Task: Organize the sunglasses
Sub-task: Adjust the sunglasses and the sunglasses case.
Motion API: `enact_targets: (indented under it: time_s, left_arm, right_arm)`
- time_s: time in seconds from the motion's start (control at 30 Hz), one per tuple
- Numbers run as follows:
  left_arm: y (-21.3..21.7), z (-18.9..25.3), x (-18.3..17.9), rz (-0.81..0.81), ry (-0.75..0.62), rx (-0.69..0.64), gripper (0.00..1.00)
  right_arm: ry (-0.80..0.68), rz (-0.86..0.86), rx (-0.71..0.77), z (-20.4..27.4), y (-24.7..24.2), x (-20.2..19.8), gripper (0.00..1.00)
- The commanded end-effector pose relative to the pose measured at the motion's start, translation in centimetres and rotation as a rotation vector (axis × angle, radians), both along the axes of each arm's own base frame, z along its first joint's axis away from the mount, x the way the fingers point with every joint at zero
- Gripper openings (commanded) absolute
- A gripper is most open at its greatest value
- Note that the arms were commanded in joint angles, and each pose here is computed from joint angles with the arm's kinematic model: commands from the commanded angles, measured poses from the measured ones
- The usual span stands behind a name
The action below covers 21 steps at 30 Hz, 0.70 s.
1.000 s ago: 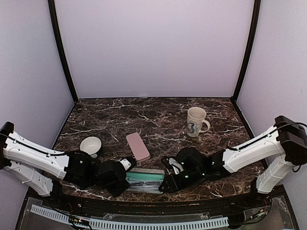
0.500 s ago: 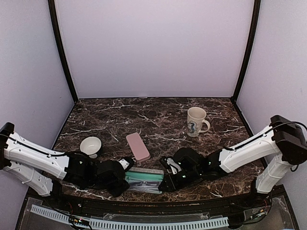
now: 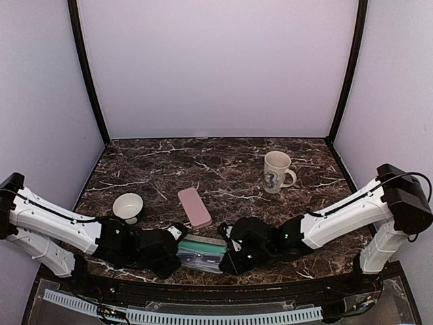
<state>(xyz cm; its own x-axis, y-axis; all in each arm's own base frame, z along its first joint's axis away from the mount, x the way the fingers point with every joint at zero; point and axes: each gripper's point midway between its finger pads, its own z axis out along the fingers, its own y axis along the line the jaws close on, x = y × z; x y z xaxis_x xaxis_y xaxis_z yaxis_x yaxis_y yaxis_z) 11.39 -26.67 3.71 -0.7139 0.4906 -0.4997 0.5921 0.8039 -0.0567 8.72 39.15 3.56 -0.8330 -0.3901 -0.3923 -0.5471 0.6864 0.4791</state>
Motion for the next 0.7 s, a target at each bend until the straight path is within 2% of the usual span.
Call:
enact_targets:
  time_s: [0.0,0.3,0.5,0.67]
  left_arm:
    - [1.2,-0.1,0.7,0.062,-0.022,0.016,0.38]
    - [1.8,0.0,1.2,0.123,-0.040,0.015,0.31]
    - [1.5,-0.7,0.7,0.103,-0.009,0.018,0.28]
    - [1.1,0.2,0.3,0.087,0.005,-0.015,0.34]
  right_arm:
    - [-0.110,-0.031,-0.123,-1.4,-0.9,0.5,0.18]
    - [-0.227,-0.040,-0.184,-1.7,-1.0,0.2,0.16]
    - [-0.250,-0.052,-0.182,-1.2,-1.2,0.2,0.16]
    - [-0.249,-0.076,-0.118,0.4,-1.6,0.2,0.16]
